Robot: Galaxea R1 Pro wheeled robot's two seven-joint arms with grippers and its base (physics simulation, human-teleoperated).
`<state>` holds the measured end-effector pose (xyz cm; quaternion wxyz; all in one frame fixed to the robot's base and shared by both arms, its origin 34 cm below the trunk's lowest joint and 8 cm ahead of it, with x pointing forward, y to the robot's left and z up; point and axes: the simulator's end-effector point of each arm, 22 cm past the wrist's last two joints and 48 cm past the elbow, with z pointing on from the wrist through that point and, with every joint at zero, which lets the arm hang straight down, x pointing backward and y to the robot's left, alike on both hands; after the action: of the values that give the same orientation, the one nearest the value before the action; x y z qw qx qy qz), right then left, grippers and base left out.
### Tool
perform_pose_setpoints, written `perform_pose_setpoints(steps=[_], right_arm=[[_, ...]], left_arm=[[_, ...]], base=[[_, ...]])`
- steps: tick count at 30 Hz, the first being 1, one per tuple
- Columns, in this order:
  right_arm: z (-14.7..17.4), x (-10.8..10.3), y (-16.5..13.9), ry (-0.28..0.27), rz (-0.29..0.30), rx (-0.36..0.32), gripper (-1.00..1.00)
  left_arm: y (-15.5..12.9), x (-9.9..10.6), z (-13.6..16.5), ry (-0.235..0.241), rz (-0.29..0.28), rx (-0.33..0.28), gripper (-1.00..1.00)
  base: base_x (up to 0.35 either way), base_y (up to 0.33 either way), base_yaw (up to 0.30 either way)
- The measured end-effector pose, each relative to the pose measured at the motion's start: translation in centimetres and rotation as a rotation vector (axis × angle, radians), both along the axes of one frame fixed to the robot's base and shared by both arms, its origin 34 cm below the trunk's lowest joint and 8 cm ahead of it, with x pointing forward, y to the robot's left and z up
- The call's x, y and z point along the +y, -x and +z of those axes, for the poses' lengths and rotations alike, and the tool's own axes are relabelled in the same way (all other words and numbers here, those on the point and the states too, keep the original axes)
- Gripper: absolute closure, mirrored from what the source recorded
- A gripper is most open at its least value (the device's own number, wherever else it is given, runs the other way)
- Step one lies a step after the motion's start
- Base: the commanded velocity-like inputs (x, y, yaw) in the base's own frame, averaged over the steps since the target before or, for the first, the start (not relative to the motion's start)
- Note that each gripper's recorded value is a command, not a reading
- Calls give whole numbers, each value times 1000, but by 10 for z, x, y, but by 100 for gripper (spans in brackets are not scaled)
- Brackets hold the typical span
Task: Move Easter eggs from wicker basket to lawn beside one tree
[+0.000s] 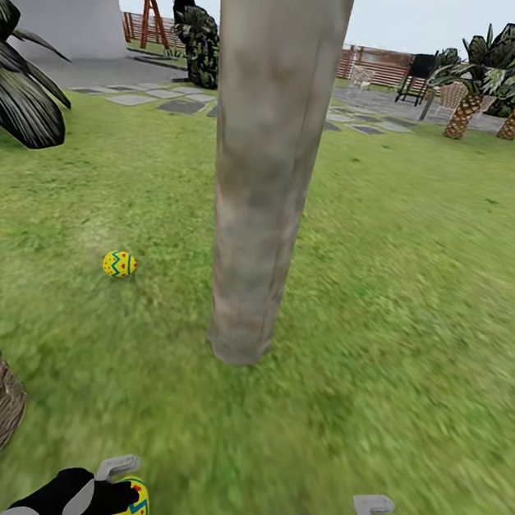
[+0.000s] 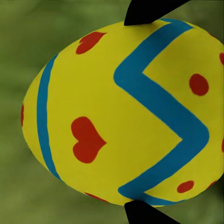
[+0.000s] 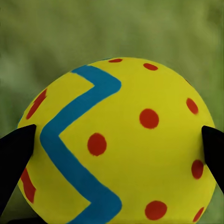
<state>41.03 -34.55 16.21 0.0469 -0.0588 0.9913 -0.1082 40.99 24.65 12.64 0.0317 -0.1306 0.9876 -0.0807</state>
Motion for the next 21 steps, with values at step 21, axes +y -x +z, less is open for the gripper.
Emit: perform_pose_setpoints(steps=[21], right_arm=[[0, 0, 0, -1, -2, -1, 100]], left_arm=[[-2, 65, 3, -81, 11, 1, 100]], base=[[0, 0, 0]])
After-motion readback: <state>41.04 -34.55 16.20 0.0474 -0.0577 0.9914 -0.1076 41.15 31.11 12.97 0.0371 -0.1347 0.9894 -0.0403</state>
